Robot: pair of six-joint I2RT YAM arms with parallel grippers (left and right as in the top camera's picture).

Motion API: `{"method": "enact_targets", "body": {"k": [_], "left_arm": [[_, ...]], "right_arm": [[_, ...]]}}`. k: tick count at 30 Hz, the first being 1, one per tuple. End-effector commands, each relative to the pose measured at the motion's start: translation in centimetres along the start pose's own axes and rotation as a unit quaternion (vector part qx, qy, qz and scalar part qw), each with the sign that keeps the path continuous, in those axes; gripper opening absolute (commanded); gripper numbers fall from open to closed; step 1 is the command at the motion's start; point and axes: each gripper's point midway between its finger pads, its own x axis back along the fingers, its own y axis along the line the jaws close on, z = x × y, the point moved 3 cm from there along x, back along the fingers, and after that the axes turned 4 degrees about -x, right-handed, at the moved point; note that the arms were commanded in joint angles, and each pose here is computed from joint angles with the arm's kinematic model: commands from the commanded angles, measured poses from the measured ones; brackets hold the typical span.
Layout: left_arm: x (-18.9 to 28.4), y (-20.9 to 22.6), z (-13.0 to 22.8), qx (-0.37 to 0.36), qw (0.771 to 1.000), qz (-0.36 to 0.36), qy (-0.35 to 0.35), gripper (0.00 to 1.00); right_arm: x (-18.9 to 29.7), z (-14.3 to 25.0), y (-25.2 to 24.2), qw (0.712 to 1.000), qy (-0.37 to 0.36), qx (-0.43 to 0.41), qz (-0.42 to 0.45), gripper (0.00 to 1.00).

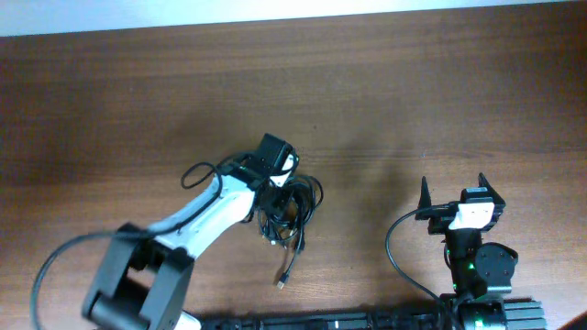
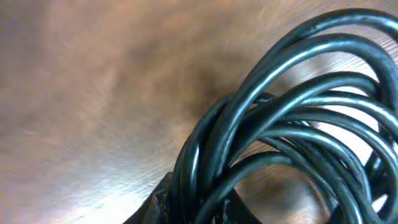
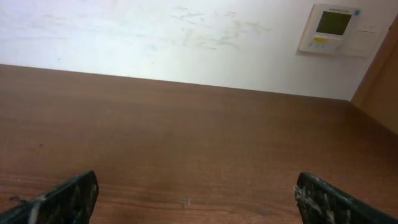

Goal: Untangle cables
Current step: 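Grasp the cable coil with the left gripper and lift it up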

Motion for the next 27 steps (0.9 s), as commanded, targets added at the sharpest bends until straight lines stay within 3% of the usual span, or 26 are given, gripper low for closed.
{"method": "enact_targets", "body": {"k": [1, 5, 11, 17, 27], "left_arm": [[5.2, 0.1, -2.6, -0.052, 0.994, -0.013, -0.096, 0.0], [10.0, 0.2, -4.2, -0.117, 0.976, -0.034, -0.178, 0.0], [14.9, 0.3, -6.0, -0.122, 0.952, -0.054, -0.275, 0.0], [15.7, 0.3, -6.4, -0.121, 0.947, -0.056, -0.292, 0.0], [17.3, -2.9, -6.8, -0.155, 0.923, 0.086, -0.34, 0.0]], "right_arm": [[0.0, 0.2, 0.1, 1.0, 0.0, 0.001, -0.004, 0.99], [0.0, 0.2, 0.1, 1.0, 0.0, 0.001, -0.004, 0.99], [0.0, 0.2, 0.1, 1.0, 0.0, 0.001, -0.004, 0.99], [0.0, 0.1, 0.0, 1.0, 0.0, 0.002, -0.002, 0.99], [0.0, 0.2, -0.8, 1.0, 0.002, 0.005, 0.026, 0.99]]}}
